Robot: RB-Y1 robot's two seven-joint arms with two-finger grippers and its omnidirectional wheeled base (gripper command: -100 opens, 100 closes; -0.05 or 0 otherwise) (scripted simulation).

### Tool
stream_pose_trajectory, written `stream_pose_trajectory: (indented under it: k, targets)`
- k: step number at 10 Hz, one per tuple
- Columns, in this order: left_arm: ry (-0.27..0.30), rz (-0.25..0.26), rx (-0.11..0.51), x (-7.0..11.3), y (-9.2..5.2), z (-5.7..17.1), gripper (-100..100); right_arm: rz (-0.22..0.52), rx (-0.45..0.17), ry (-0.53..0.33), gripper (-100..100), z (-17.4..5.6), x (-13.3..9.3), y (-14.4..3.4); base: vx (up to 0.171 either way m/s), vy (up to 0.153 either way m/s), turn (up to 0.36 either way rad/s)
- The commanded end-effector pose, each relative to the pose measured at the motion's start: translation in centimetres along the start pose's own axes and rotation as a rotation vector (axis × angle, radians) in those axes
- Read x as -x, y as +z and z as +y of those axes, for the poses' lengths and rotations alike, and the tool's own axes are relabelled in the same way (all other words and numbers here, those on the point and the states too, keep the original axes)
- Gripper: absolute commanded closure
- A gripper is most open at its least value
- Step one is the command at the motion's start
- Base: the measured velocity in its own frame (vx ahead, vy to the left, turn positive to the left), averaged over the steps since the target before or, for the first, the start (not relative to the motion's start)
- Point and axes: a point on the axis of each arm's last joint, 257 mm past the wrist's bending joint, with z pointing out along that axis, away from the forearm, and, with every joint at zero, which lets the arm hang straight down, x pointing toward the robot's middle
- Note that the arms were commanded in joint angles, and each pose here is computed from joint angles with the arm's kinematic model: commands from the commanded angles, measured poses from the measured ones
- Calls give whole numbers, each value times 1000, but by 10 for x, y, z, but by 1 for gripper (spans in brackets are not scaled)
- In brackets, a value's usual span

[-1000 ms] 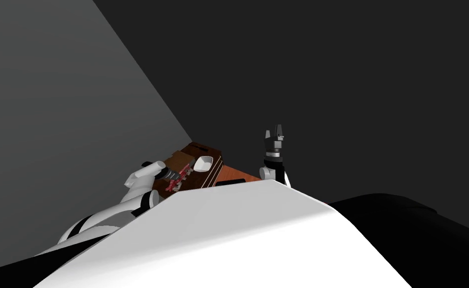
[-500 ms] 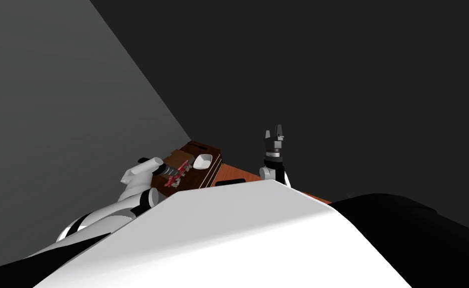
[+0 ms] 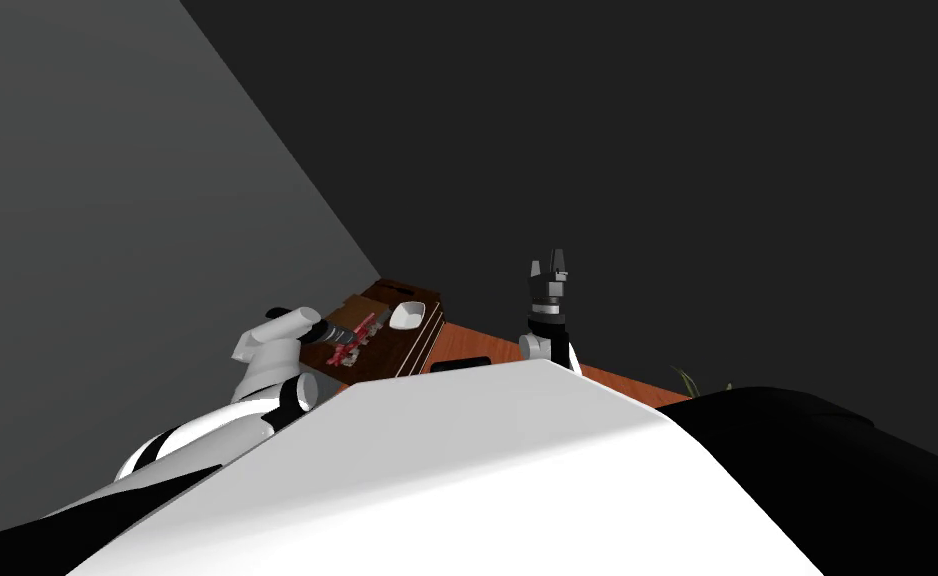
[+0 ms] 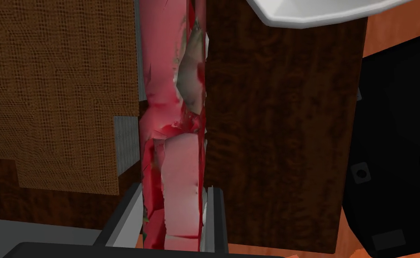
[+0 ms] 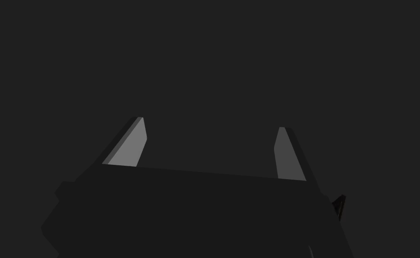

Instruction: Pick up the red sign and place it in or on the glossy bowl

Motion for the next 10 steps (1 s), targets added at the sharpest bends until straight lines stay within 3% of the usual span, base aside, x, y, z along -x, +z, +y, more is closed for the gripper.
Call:
stream_pose_trajectory:
  k: [1,4,5,10]
  targets:
    - [-6,12,-6,-6,-9,-3,100,0,0,0,0,0,0,0,-128,82,-71]
    - [-18,31,-15,-15,-25,-8,100,0,0,0,0,0,0,0,-113,60,-67]
    - [-18,31,-15,-15,-25,-8,100,0,0,0,0,0,0,0,-66,30,-21]
    - [-42,45,-22,-24,-55,-18,100,0,0,0,0,0,0,0,-51,12,-52]
